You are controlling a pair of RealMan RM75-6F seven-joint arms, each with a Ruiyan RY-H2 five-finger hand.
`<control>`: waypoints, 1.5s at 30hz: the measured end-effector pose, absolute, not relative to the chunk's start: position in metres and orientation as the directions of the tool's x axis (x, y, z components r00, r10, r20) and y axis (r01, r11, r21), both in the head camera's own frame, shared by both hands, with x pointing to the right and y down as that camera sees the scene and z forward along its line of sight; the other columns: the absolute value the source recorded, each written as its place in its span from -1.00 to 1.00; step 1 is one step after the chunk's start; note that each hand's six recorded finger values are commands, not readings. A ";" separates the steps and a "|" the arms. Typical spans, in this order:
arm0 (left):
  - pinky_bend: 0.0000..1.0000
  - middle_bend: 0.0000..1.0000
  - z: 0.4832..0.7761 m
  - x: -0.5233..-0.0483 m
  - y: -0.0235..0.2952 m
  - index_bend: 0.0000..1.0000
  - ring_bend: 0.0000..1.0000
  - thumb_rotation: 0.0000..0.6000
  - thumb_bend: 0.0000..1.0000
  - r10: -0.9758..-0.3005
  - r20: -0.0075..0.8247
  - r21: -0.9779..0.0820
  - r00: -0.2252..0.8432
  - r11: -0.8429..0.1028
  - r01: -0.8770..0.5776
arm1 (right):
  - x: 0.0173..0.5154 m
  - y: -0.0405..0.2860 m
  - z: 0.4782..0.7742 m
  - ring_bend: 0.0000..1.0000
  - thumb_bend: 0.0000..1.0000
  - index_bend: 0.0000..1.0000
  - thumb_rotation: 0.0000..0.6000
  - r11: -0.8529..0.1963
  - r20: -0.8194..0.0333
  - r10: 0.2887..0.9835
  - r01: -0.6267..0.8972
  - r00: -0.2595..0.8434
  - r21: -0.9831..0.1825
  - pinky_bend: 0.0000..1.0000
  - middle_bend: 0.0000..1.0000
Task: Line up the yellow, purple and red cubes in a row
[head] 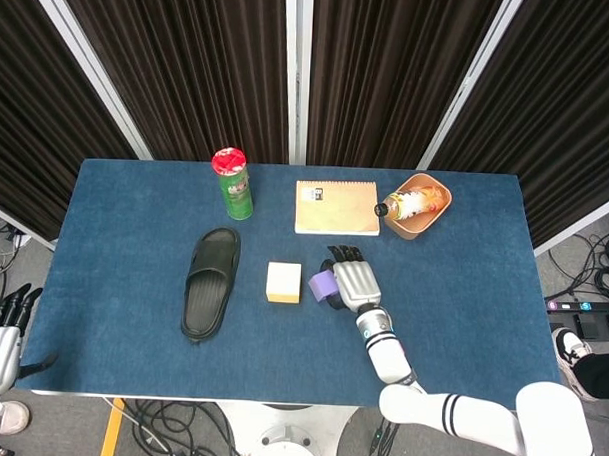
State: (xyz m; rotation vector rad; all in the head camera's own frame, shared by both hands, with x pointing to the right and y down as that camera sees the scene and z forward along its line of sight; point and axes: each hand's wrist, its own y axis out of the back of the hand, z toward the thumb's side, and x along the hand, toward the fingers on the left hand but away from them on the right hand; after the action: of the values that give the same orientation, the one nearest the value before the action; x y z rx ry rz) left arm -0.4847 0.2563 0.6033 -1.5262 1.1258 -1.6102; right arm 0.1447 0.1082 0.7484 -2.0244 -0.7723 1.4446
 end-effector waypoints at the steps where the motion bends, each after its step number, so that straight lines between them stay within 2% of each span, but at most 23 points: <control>1: -0.69 -0.69 0.603 -0.485 0.256 -0.73 -0.79 1.00 -0.88 -0.891 0.437 -0.898 -0.119 -0.426 -0.105 | 0.143 0.108 0.749 -1.00 -0.66 -0.26 1.00 -0.696 -0.651 0.713 0.144 0.260 -0.704 -1.00 -0.87; 8: -0.69 -0.69 0.605 -0.486 0.257 -0.73 -0.79 1.00 -0.88 -0.890 0.440 -0.897 -0.120 -0.429 -0.107 | 0.137 0.112 0.752 -1.00 -0.74 -0.55 1.00 -0.702 -0.657 0.707 0.147 0.260 -0.697 -1.00 -0.89; 12: -0.69 -0.69 0.605 -0.487 0.258 -0.73 -0.79 1.00 -0.88 -0.890 0.439 -0.897 -0.120 -0.428 -0.107 | 0.134 0.116 0.751 -1.00 -0.80 -0.82 1.00 -0.704 -0.656 0.704 0.147 0.273 -0.695 -1.00 -0.92; 14: -0.69 -0.69 0.605 -0.487 0.258 -0.73 -0.79 1.00 -0.88 -0.891 0.438 -0.898 -0.121 -0.427 -0.108 | 0.133 0.116 0.749 -1.00 -0.81 -0.87 1.00 -0.706 -0.655 0.702 0.154 0.280 -0.691 -1.00 -0.94; 23: -0.69 -0.69 0.605 -0.489 0.260 -0.73 -0.79 1.00 -0.88 -0.886 0.445 -0.895 -0.130 -0.434 -0.103 | 0.170 0.090 0.733 -1.00 -0.82 -0.90 1.00 -0.669 -0.627 0.737 0.140 0.253 -0.730 -1.00 -0.99; 28: -0.69 -0.69 0.605 -0.486 0.257 -0.73 -0.79 1.00 -0.88 -0.887 0.445 -0.895 -0.123 -0.436 -0.095 | 0.180 0.077 0.742 -1.00 -0.86 -0.90 1.00 -0.664 -0.631 0.743 0.129 0.221 -0.736 -1.00 -1.00; 37: -0.69 -0.69 0.604 -0.488 0.258 -0.73 -0.79 1.00 -0.88 -0.879 0.455 -0.890 -0.141 -0.447 -0.087 | 0.160 0.074 0.769 -1.00 -0.87 -0.91 1.00 -0.690 -0.651 0.719 0.138 0.241 -0.711 -1.00 -1.00; 45: -0.69 -0.69 0.605 -0.487 0.257 -0.73 -0.79 1.00 -0.88 -0.879 0.457 -0.889 -0.135 -0.449 -0.085 | 0.152 0.081 0.768 -1.00 -0.87 -0.91 1.00 -0.699 -0.648 0.708 0.143 0.281 -0.701 -1.00 -1.00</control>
State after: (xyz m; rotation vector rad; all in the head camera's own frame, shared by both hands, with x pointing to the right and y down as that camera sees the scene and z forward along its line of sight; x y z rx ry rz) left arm -0.4867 0.2568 0.6046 -1.5169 1.1012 -1.6495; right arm 0.1515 0.0806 0.7684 -2.0367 -0.7608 1.4288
